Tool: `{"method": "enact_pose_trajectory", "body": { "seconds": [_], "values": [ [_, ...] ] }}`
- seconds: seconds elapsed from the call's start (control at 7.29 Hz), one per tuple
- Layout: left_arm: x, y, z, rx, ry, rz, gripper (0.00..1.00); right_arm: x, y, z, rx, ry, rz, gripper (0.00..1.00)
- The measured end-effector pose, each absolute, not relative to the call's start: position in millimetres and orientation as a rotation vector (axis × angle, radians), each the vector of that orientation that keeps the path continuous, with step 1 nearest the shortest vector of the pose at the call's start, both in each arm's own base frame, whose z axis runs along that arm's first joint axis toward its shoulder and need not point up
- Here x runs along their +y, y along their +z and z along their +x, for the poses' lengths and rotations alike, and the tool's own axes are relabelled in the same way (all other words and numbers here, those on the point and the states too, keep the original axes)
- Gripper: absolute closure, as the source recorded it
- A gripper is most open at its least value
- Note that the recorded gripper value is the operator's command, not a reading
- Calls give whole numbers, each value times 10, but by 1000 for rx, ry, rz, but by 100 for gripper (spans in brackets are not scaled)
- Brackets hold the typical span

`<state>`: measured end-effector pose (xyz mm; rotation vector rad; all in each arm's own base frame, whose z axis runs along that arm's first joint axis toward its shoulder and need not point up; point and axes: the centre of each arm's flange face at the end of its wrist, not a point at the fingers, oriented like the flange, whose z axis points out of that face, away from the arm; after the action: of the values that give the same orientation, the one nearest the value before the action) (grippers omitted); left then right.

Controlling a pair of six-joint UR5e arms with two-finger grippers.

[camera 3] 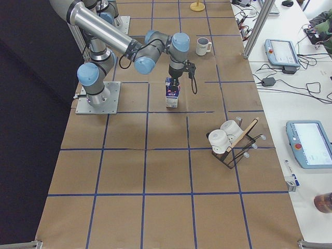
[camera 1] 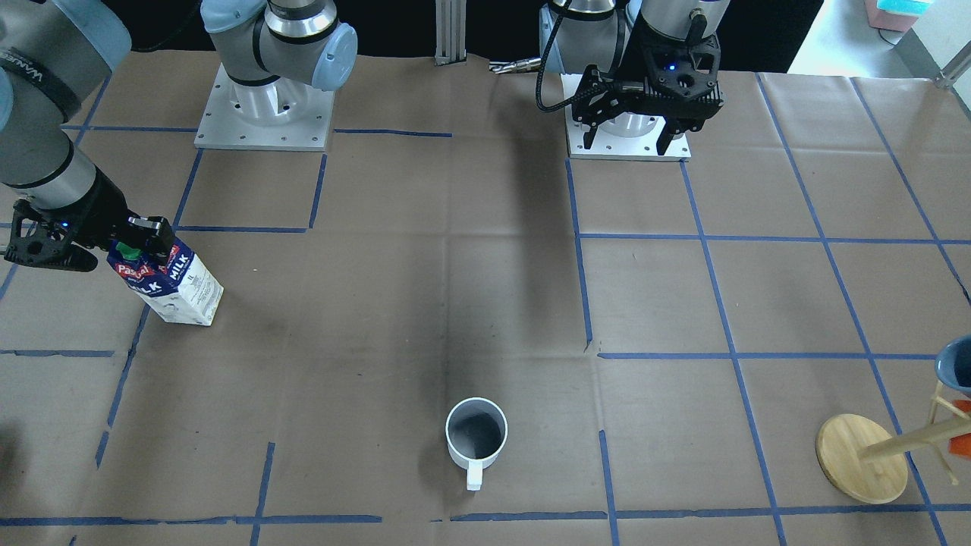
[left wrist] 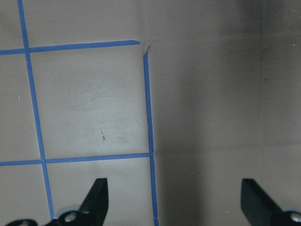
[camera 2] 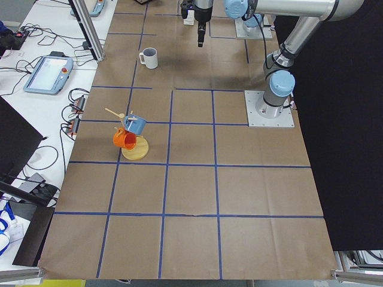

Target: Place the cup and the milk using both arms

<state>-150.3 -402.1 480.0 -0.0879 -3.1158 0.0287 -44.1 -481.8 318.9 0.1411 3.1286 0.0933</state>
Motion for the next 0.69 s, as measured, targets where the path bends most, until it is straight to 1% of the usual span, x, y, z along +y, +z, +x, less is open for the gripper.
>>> {"method": "enact_pose_trajectory", "body": {
  "seconds": [0.27, 0.69],
  "values": [
    [-4023, 4794, -1503, -3116, 26, -86, 0, -4923, 3421, -346, 3148, 28, 104, 54],
    [-4022, 4794, -1502, -3117, 24, -82, 0, -5180, 4105, -23, 3168, -7, -8, 53]
  ]
}}
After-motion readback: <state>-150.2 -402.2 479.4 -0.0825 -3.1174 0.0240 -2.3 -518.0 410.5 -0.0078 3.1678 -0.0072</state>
